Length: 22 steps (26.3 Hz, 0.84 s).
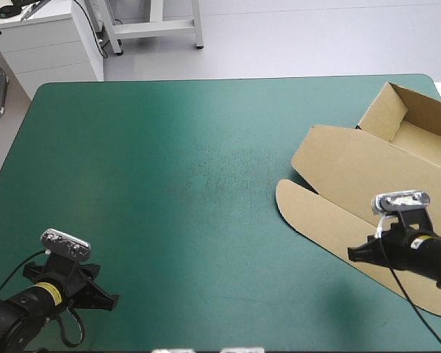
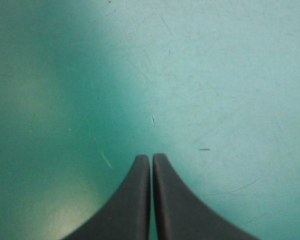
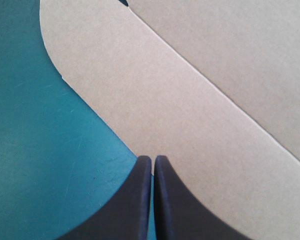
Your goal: Fold the box
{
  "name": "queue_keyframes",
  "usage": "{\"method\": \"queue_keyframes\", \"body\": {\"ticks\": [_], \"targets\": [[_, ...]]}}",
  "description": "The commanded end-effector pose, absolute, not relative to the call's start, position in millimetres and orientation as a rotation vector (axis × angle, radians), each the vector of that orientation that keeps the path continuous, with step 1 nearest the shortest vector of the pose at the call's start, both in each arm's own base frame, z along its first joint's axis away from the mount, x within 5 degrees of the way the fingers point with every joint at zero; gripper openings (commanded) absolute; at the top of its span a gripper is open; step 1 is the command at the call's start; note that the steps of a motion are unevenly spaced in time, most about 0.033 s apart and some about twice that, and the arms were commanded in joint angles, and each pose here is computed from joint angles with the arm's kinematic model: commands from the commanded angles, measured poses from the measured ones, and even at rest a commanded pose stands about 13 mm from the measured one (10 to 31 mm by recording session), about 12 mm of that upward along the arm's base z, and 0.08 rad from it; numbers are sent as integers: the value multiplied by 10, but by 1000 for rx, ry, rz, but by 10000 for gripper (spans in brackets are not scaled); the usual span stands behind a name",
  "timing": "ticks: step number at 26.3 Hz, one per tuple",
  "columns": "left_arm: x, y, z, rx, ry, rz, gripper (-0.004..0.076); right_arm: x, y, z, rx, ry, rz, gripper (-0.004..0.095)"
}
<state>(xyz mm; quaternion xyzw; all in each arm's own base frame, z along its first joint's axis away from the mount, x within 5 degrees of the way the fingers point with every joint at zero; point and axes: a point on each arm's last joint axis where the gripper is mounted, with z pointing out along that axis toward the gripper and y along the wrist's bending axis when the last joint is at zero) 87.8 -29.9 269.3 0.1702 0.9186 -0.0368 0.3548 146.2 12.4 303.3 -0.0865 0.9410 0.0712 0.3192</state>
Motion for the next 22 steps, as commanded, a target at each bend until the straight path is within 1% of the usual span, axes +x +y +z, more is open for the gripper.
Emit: {"method": "queue_keyframes", "body": {"ticks": [1, 5, 8, 12, 22], "targets": [[918, -319, 2791, 436, 2314, -107, -8, 1225, 136, 3024, -229, 2346, 162, -1], [908, -313, 2779, 443, 2331, -99, -8, 881, 153, 2852, -242, 2272, 140, -1], [898, -309, 2769, 495, 2337, -77, -8, 751, 159, 2840, -242, 2210, 126, -1], [886, -302, 2757, 497, 2356, -72, -8, 683, 162, 2850, -242, 2169, 117, -1], [843, -280, 2667, 509, 2431, -52, -8, 674, 163, 2849, -239, 2170, 120, -1]]}}
